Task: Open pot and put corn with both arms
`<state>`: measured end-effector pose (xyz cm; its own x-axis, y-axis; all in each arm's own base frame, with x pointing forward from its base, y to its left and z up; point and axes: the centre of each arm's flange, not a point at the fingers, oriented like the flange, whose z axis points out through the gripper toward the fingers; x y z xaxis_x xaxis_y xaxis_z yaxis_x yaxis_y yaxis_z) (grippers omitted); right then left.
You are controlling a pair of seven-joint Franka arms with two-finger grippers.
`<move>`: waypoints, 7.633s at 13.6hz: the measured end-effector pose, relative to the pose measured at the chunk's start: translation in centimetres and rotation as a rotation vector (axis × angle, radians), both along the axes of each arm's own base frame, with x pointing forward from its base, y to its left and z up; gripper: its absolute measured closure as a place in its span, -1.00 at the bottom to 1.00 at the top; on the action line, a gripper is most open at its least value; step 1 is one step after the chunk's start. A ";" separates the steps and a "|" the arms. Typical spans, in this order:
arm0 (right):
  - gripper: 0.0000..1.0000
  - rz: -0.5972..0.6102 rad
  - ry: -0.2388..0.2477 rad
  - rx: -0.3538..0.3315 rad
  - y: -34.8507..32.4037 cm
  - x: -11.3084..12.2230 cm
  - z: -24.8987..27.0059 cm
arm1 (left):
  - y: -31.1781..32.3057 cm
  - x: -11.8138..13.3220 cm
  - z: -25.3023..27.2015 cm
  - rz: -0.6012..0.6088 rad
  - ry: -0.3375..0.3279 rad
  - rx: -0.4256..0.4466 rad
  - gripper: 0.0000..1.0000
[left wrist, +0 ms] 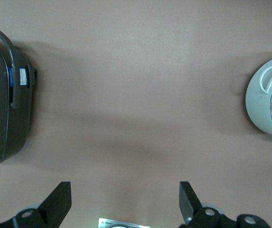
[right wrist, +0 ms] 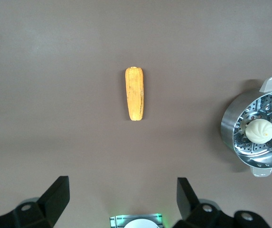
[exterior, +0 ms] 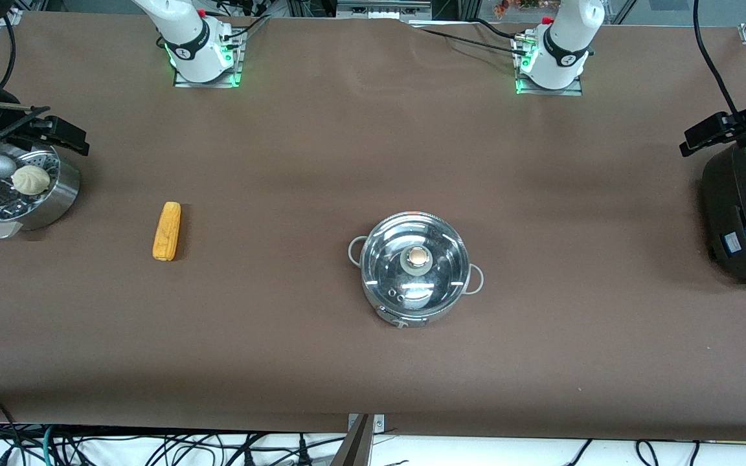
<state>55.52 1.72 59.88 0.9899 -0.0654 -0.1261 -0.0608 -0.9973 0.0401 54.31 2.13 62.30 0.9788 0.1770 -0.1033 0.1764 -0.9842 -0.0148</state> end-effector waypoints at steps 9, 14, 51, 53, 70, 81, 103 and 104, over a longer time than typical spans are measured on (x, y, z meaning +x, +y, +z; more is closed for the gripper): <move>-1.00 0.006 -0.016 0.003 0.3 2.9 -3.6 | 0.0 0.0 0.0 0.000 0.001 0.000 -1.00; -1.00 0.019 -0.016 0.011 1.1 7.6 -12.0 | -0.1 0.0 -0.1 -0.002 0.002 0.000 -1.00; -1.00 0.075 0.014 0.036 -2.0 1.9 -40.9 | -39.8 7.1 -20.9 -0.230 -0.045 -0.161 -0.99; -1.00 0.073 0.018 0.037 -2.2 1.5 -41.2 | -41.0 7.6 -22.2 -0.251 -0.064 -0.138 -1.00; 0.33 0.043 0.091 0.188 -1.3 6.5 -26.4 | -42.7 9.4 -27.6 -0.256 -0.132 -0.107 -0.99; 0.33 0.143 0.047 0.205 4.7 9.1 -17.2 | -42.9 9.3 -28.1 -0.270 -0.136 -0.085 -0.70; 0.33 0.172 0.030 0.193 12.4 9.3 -16.0 | -42.8 9.2 -27.3 -0.270 -0.117 -0.071 0.00; 0.33 0.171 0.030 0.193 12.4 9.3 -16.0 | -42.7 9.3 -27.4 -0.270 -0.115 -0.068 0.00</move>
